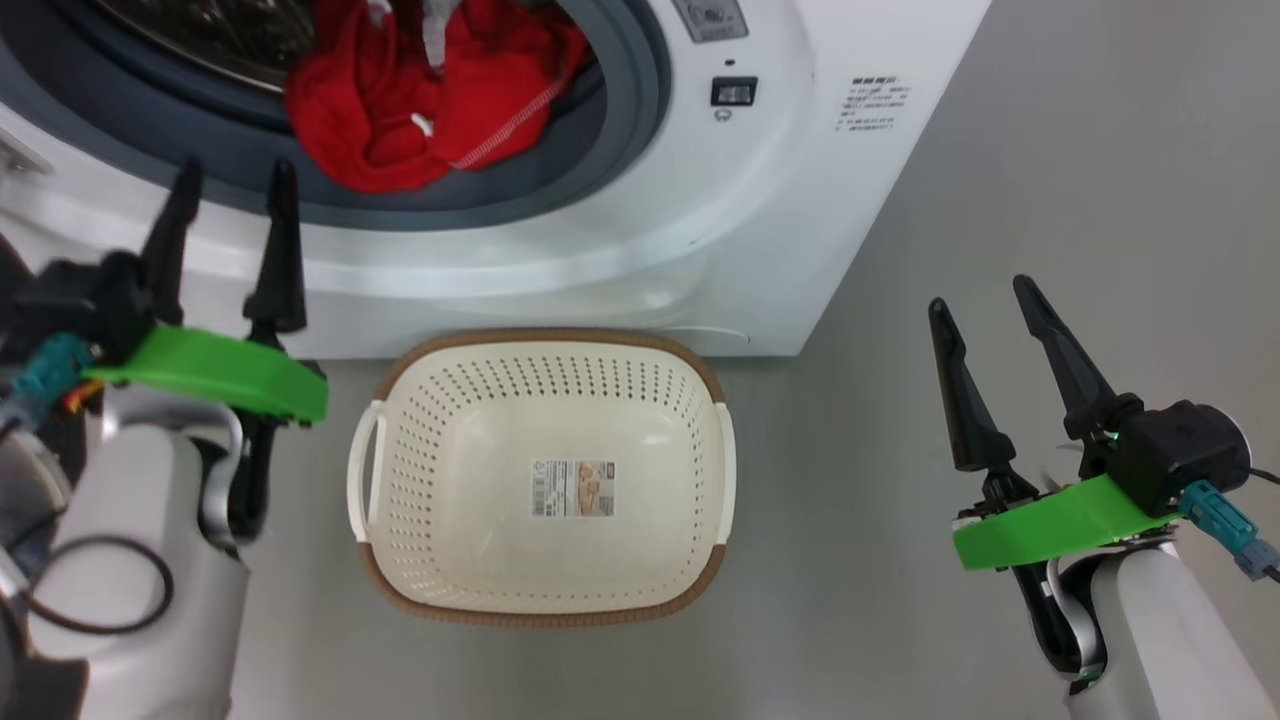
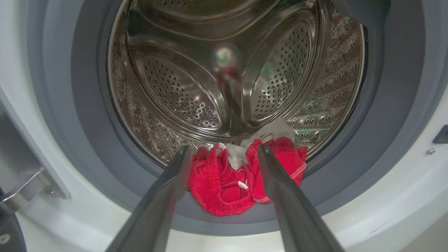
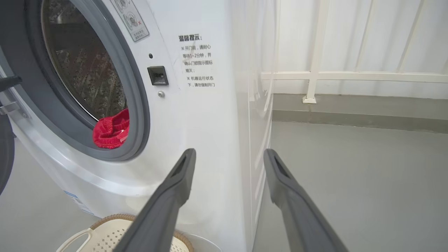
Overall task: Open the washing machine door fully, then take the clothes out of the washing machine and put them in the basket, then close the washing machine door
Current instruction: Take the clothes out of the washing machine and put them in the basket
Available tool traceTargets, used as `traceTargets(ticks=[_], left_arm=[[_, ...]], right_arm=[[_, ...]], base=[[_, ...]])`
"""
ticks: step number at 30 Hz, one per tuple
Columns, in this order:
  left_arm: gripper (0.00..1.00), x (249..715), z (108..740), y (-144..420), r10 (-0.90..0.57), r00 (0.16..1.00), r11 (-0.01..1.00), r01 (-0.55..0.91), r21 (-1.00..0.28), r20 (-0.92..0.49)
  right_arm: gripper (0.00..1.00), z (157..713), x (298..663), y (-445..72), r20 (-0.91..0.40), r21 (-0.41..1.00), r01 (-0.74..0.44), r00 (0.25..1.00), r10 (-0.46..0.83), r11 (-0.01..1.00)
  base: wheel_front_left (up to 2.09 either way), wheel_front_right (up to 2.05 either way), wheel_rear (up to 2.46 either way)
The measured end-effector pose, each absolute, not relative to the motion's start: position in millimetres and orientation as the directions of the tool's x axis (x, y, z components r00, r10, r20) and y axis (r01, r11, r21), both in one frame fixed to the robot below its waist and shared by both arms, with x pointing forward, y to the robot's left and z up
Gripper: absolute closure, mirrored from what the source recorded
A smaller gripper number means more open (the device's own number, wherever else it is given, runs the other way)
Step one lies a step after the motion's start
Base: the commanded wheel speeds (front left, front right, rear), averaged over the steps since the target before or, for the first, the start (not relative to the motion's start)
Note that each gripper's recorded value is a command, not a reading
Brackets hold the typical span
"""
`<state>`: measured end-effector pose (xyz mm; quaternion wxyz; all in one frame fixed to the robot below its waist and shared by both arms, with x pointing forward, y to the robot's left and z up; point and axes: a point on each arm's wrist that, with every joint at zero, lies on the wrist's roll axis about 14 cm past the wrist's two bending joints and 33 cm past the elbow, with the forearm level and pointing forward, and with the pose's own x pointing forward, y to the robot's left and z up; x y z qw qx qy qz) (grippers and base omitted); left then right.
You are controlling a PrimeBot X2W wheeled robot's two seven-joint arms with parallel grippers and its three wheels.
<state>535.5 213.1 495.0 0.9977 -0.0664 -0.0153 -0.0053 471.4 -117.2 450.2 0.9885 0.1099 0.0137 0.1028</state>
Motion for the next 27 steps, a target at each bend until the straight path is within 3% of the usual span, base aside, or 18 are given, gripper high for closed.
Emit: traceTargets(ticks=[18,27], left_arm=[[0.0,612,457,189,-0.075,0.995,0.987,0.065,-0.15,-0.062],[0.0,636,415,182,-0.088,0.964,0.994,0.067,-0.089,-0.251]], right_arm=[[0.0,405,484,-128,-0.094,0.195,-0.167,0.978,0.188,0.966],[0.0,398,485,-143,-0.112,0.184,-0.131,0.982,0.153,0.974]], base=[[0.0,0.0,0.0],[0.0,0.0,0.0]])
